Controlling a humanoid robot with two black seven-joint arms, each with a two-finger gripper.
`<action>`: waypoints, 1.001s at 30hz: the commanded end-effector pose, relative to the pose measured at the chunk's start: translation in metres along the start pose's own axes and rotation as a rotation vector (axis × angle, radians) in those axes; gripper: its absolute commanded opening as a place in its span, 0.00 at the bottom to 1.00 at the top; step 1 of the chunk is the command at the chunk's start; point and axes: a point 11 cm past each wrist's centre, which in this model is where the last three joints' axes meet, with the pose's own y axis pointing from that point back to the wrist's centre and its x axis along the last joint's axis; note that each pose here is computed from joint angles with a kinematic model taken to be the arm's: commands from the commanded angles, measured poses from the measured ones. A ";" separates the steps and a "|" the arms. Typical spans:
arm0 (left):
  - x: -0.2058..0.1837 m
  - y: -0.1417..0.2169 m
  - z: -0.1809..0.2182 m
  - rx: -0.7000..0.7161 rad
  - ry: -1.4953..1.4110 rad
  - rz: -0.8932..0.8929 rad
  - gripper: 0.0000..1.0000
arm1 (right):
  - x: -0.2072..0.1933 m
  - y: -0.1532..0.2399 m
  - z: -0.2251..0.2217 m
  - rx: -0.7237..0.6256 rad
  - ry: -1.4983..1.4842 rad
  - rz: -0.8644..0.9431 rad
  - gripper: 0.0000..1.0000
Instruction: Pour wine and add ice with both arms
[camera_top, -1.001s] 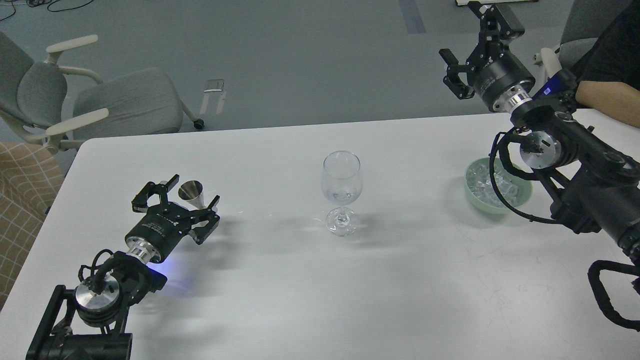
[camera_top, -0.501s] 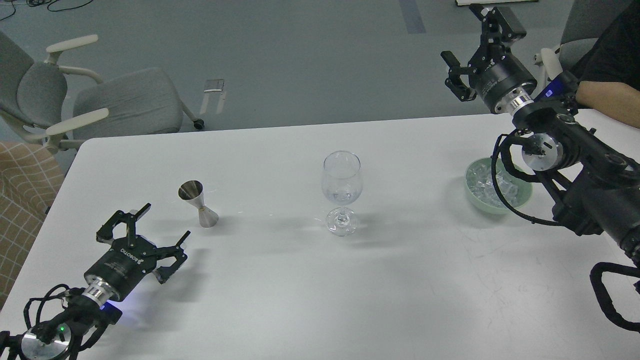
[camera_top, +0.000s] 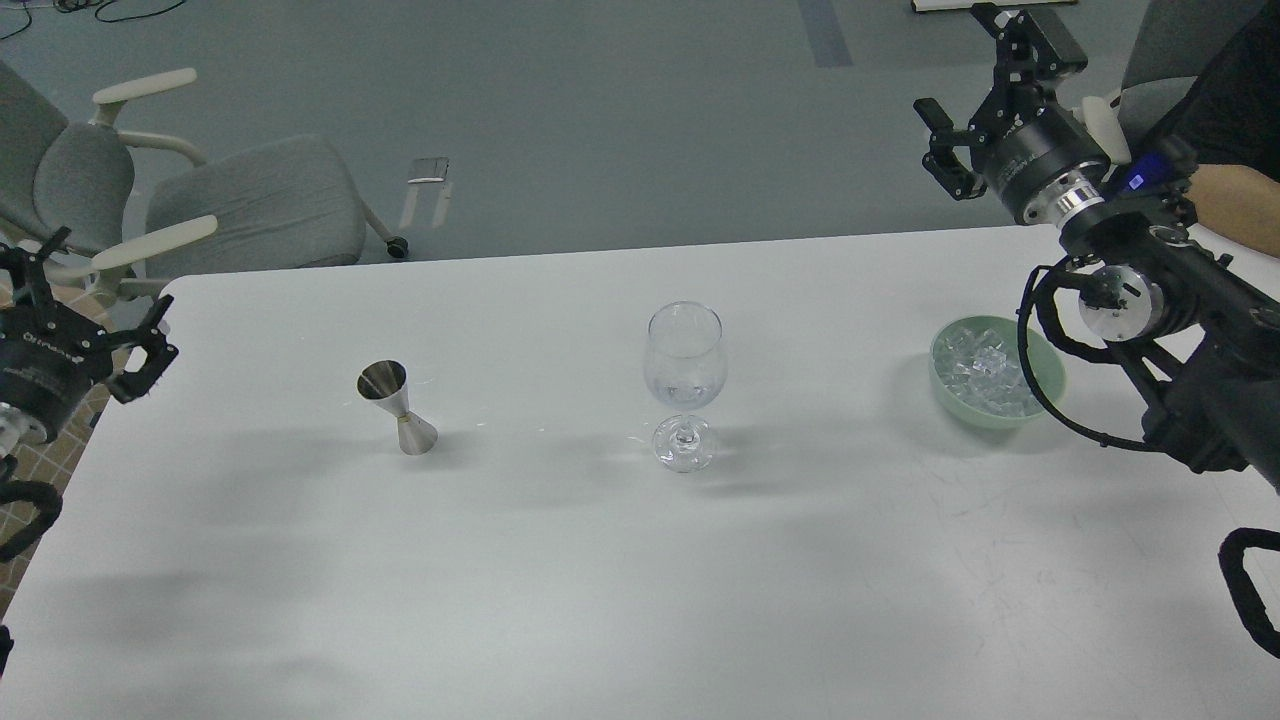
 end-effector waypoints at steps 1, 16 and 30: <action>-0.018 -0.021 0.022 -0.095 -0.149 -0.030 0.98 | 0.002 0.006 -0.004 -0.030 0.096 -0.016 1.00; -0.081 -0.064 0.028 -0.132 -0.176 -0.191 0.98 | 0.057 0.086 -0.018 -0.223 0.893 -0.090 1.00; -0.108 -0.075 -0.013 -0.093 -0.094 -0.247 0.98 | 0.083 0.153 0.052 -0.378 1.569 -0.317 1.00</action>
